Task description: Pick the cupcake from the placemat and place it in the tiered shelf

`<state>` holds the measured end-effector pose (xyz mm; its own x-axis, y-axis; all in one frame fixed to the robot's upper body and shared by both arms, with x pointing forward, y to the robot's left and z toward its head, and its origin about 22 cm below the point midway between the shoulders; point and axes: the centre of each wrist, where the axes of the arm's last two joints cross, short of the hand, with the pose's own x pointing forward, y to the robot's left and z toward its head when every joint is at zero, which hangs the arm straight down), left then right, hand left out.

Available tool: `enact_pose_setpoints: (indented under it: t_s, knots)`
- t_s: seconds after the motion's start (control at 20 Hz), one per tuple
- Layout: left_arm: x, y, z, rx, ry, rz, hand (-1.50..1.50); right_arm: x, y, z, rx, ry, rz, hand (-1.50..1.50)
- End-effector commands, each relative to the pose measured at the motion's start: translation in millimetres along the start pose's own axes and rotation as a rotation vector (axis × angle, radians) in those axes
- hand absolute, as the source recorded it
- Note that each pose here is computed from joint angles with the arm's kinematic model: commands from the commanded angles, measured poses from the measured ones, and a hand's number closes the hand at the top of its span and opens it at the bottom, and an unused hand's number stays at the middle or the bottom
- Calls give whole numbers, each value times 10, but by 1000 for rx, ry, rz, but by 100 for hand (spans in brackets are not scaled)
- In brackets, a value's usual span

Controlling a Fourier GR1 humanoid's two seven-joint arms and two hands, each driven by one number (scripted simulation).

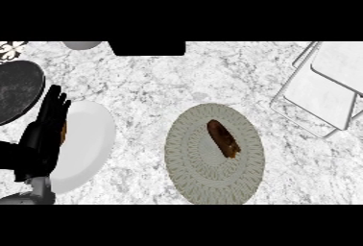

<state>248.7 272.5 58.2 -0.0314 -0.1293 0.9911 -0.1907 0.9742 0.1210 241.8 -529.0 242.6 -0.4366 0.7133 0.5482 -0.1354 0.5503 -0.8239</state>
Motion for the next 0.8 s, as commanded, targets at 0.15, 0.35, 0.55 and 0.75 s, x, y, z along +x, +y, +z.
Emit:
enact_pose_setpoints:
  t_s: [0.15, 0.35, 0.55, 0.75]
  knots:
    - [13, -81, -139, -36, -10, -4, 0, -202, -196, 39, -28, -41, -108, 150]
    - [-79, -188, -55, -22, -18, -12, 0, -330, 97, -203, -34, -31, -148, 150]
    - [61, -225, -91, -54, -27, 1, 0, -344, 213, -646, -56, -10, -138, 150]
    - [32, -216, -183, -39, 2, 5, 0, -340, 371, -924, -65, -38, -158, 150]
